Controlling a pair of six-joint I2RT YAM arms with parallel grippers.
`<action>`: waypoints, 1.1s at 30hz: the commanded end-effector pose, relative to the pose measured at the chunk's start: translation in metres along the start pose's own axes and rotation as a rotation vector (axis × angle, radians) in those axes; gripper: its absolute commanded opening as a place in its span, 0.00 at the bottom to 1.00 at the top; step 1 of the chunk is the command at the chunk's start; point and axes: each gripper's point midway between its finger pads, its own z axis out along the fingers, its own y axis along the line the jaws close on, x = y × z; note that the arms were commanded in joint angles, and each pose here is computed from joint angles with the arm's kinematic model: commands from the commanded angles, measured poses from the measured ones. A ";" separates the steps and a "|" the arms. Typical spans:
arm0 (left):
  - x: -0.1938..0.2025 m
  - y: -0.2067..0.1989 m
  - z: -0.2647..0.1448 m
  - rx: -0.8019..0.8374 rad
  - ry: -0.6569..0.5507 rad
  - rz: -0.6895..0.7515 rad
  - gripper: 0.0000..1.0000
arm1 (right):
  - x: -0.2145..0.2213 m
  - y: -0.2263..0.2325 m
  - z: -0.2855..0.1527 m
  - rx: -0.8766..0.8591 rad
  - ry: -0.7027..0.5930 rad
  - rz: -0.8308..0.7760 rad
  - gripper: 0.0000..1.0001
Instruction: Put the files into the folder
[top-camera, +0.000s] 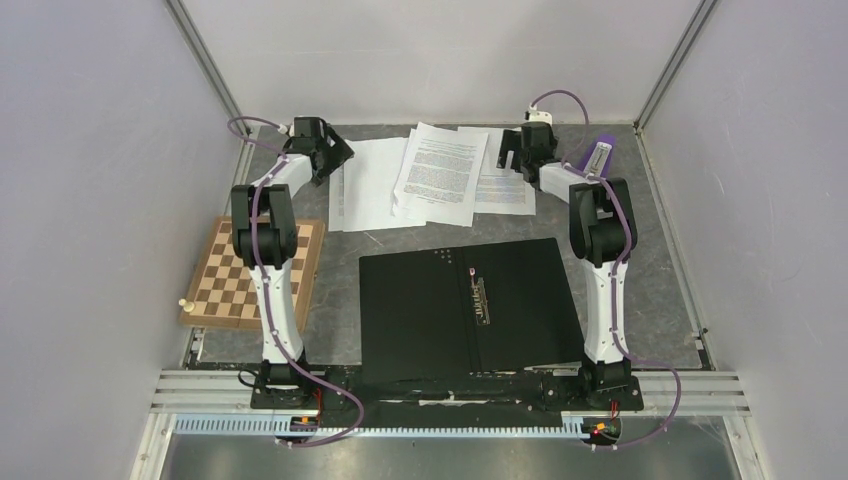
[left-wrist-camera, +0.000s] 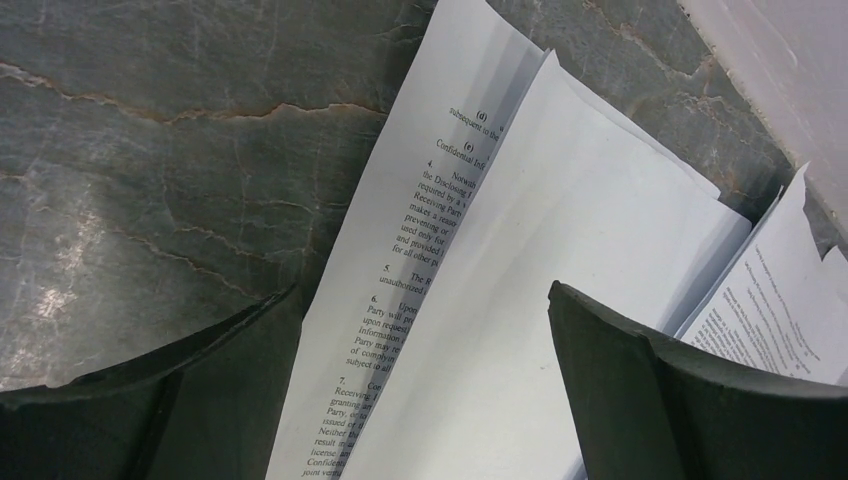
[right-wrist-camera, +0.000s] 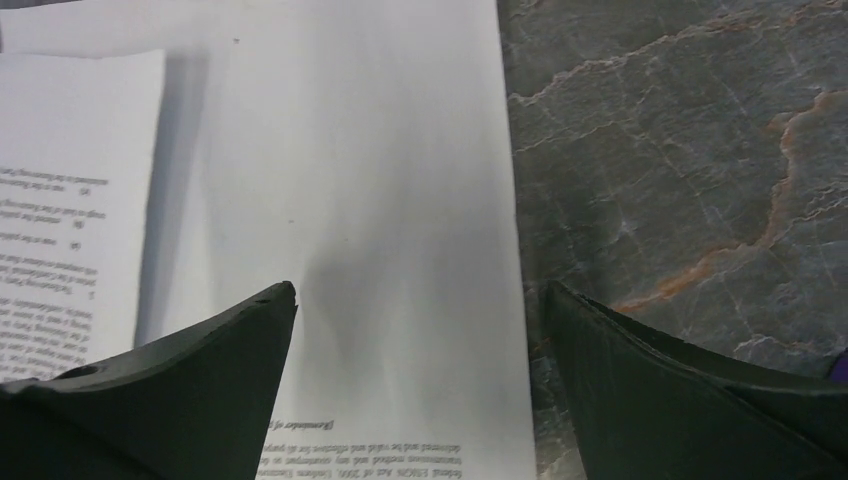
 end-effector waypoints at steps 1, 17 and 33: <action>0.005 -0.002 0.010 0.018 0.029 -0.027 0.98 | -0.026 -0.006 0.011 -0.006 -0.060 0.016 0.98; 0.035 -0.016 0.017 0.031 0.116 -0.006 0.97 | 0.002 0.036 0.023 -0.229 0.055 0.040 0.98; 0.090 -0.040 -0.002 0.049 0.190 0.002 0.96 | 0.033 0.105 -0.014 -0.343 0.158 0.016 0.98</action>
